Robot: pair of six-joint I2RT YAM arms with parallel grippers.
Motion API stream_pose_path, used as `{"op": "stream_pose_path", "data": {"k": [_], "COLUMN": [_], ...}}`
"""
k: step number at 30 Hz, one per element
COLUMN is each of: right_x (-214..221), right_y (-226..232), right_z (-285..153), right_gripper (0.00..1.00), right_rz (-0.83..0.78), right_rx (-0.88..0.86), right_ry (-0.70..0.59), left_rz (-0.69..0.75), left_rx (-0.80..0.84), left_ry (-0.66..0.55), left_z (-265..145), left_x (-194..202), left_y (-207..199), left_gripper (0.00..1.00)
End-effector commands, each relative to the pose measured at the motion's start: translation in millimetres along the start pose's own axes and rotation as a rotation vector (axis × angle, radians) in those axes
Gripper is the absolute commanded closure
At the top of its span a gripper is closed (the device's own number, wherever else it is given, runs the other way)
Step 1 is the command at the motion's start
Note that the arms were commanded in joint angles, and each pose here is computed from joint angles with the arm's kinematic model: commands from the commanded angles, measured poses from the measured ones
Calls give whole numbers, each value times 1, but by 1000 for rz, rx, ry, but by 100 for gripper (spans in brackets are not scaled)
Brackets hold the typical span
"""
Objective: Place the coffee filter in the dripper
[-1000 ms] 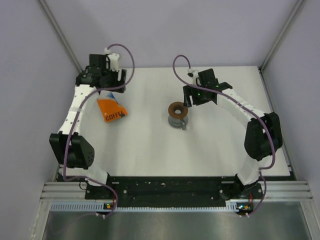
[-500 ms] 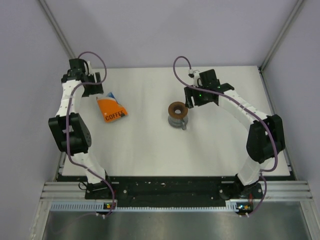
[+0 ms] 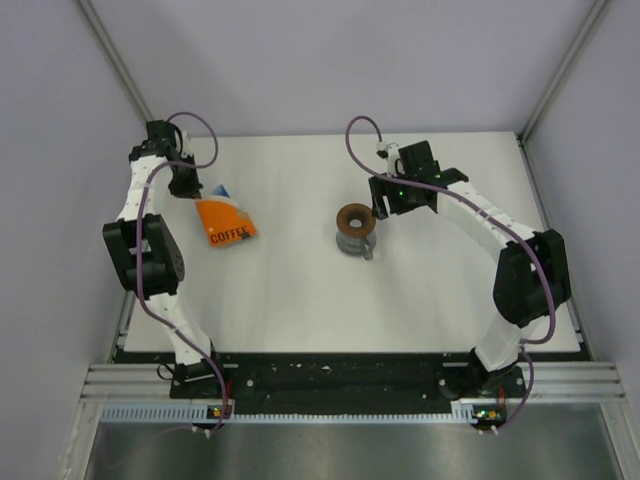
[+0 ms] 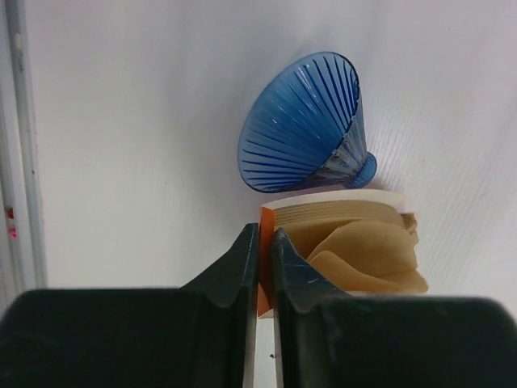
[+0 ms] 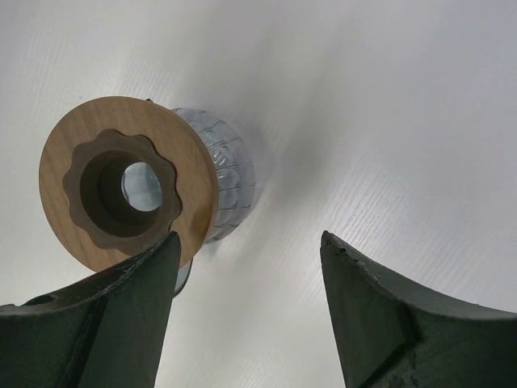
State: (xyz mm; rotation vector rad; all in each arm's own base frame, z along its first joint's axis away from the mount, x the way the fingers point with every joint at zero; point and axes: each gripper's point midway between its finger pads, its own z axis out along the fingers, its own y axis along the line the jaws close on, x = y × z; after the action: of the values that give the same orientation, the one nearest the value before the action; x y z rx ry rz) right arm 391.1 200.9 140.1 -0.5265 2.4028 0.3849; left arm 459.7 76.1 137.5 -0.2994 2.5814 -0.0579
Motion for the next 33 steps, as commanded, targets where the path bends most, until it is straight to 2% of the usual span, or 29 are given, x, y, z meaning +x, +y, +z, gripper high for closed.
{"op": "stream_pose_path", "data": {"k": [1,3,8,10,14,17,24,30,33], "right_x": [-19,-21,-21,-22,-26,-27,-28,-27,-27], "right_y": [2,1,1,-1,-2,-2,0,0,1], "right_z": [-19,-20,-23,-24,-31,-34,-38,-42,-45], "right_gripper": [30,30,30,30,30,30,30,30,30], "right_rz": [-32,-34,-43,-42,-43,-44,-47,-46,-48], "right_rx": [7,10,17,23,39,40,33,32,33], "right_ry": [-74,-79,-80,-82,-101,-109,-116,-120,-125], "left_rz": [20,30,72,167,335,377,492,540,584], "left_rx": [47,71,180,226,263,324,516,471,520], "left_ry": [-18,-23,-58,-137,-368,-531,-533,-579,-598], "left_z": [-20,-25,-45,-60,-84,-92,-76,-44,-40], "left_x": [3,6,8,3,-15,-28,-22,-36,-32], "left_y": [-9,-14,-39,-59,-100,-118,-169,-171,-180], "left_gripper": [93,100,100,100,100,100,100,100,100]}}
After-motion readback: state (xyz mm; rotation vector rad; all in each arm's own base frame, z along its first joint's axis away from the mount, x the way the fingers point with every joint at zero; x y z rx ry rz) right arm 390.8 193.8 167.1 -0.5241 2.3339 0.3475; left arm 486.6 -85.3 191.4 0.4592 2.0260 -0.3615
